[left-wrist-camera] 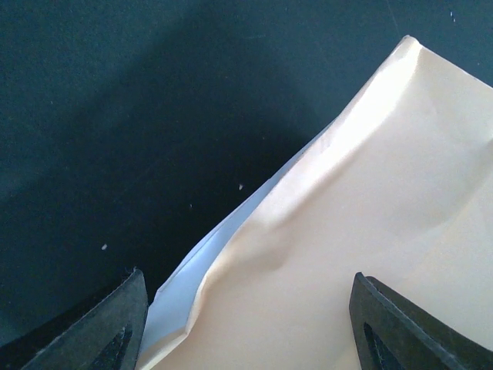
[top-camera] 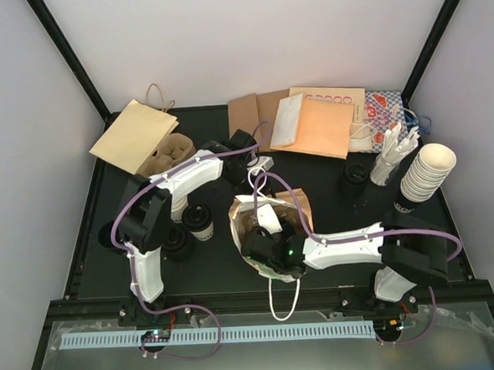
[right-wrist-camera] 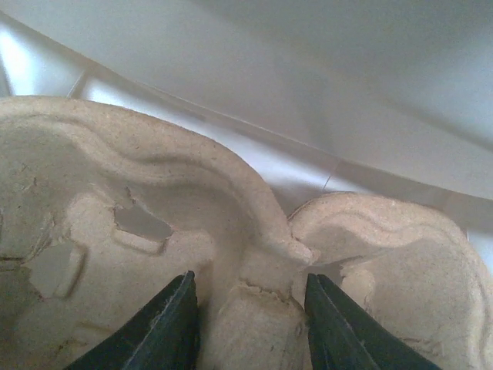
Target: Pack the takeout coffee
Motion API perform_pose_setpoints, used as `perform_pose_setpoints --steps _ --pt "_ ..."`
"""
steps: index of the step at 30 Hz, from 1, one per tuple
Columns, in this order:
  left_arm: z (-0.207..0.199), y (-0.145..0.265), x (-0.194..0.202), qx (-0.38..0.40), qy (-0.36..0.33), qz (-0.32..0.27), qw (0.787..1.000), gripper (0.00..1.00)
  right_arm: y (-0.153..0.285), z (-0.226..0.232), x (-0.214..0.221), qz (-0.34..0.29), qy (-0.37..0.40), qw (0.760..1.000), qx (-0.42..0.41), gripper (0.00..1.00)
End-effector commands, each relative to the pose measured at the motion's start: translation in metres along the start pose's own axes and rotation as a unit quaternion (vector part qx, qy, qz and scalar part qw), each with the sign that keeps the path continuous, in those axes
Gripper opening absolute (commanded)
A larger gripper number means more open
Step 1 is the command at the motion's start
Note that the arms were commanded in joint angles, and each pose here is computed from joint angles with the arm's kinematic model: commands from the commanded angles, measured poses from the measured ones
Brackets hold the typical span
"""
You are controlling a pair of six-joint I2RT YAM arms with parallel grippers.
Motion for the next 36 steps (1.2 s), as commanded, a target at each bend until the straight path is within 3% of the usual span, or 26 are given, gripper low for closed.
perform_pose_setpoints --steps 1,2,3,4,14,21,32,36 --pt "-0.017 0.004 0.021 0.007 0.003 0.043 0.999 0.74 0.010 -0.006 -0.005 0.010 0.019 1.000 0.018 0.43" --pt "-0.017 0.003 0.021 0.007 0.003 0.044 0.999 0.74 0.011 -0.006 -0.005 0.012 0.018 1.000 0.015 0.45" --pt "-0.017 0.003 0.020 0.006 0.003 0.044 0.999 0.74 0.013 -0.005 -0.005 0.012 0.018 1.000 0.012 0.57" --pt "-0.017 0.003 0.020 0.004 0.003 0.044 0.999 0.74 0.014 -0.005 -0.005 0.011 0.018 1.000 0.009 0.61" --pt "-0.016 0.006 0.020 -0.010 0.004 0.040 0.999 0.74 0.028 -0.005 -0.017 -0.007 0.039 0.999 0.015 0.84" --pt "-0.022 0.026 0.015 -0.039 -0.004 -0.003 0.999 0.76 0.039 -0.015 -0.025 -0.021 0.040 0.999 0.005 0.88" --pt "-0.052 0.137 0.026 -0.096 -0.031 -0.167 0.981 0.98 0.043 -0.015 -0.028 -0.016 0.055 0.998 -0.017 0.89" --pt "-0.056 0.162 0.045 -0.113 -0.035 -0.209 0.971 0.99 0.046 -0.015 -0.030 -0.017 0.068 0.997 -0.041 0.89"
Point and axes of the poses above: each gripper's point midway between its finger pads, its own y axis back along the fingers, its own z axis along the line the jaws close on, x = y × z, the point moved 10 cm from there along y, back along the fingers, and after that the axes turned 8 degrees about y, right-handed, at the moved point
